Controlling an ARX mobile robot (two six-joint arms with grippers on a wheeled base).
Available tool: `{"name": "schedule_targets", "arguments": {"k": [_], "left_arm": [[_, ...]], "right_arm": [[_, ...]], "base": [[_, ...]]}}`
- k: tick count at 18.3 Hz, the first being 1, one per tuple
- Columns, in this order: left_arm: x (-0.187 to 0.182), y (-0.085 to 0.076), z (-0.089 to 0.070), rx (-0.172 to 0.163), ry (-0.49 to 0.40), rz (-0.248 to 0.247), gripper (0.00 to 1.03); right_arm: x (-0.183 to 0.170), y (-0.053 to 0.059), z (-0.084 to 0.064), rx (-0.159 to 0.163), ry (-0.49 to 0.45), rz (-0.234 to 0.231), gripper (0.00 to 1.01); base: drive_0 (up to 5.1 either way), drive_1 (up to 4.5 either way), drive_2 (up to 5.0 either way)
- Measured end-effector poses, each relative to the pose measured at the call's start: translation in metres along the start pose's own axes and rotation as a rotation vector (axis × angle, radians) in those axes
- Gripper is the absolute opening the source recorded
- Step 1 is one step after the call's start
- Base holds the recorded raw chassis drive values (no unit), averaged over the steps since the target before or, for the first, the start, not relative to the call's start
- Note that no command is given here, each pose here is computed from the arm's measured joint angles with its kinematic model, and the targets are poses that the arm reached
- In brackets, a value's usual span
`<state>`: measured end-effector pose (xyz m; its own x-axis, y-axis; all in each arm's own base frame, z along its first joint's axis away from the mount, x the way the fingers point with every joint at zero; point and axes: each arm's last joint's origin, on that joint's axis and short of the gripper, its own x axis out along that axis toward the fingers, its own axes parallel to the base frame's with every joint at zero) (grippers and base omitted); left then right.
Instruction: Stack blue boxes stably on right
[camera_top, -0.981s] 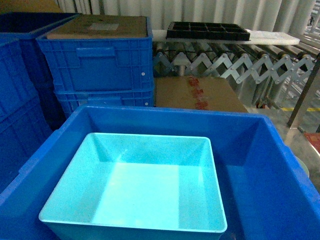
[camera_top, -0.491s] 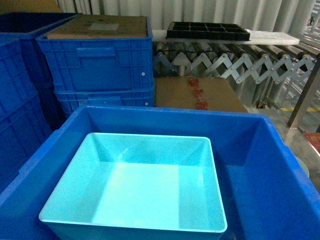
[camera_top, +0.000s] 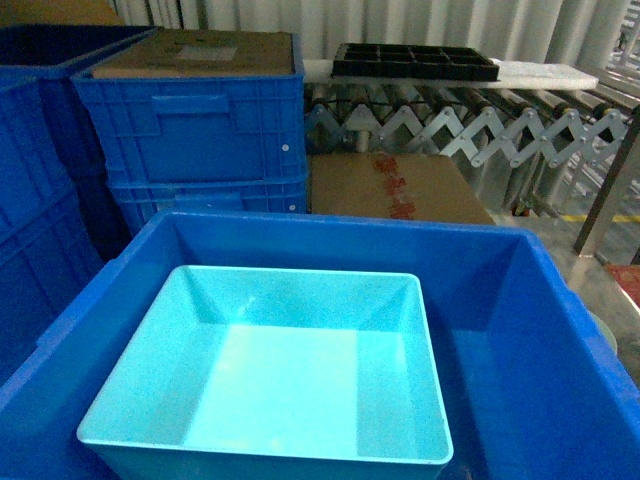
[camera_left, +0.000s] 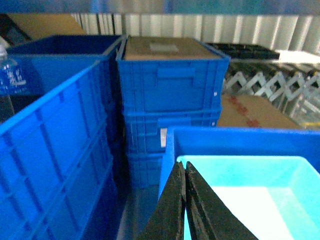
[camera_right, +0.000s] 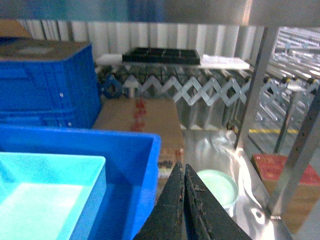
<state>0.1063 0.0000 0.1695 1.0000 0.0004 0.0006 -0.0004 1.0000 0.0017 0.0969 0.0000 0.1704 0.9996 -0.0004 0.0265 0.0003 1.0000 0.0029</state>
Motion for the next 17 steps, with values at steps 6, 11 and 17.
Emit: {"name": "schedule_targets", "arguments": {"k": [6, 11, 17], "left_arm": [[-0.0089, 0.0, -0.0017, -0.001, -0.003, -0.001, 0.02], [-0.0089, 0.0, -0.002, -0.001, 0.0, 0.001, 0.02], [-0.0089, 0.0, -0.002, -0.001, 0.0, 0.0, 0.34]], "right_arm": [[0.0002, 0.0, -0.0031, 0.0, 0.022, 0.0, 0.02], [0.0002, 0.0, -0.003, 0.0, 0.022, 0.0, 0.02], [0.0002, 0.0, -0.003, 0.0, 0.022, 0.0, 0.3]], "base": [[0.0, 0.0, 0.0], [0.0, 0.0, 0.0], [0.0, 0.0, 0.0]]}}
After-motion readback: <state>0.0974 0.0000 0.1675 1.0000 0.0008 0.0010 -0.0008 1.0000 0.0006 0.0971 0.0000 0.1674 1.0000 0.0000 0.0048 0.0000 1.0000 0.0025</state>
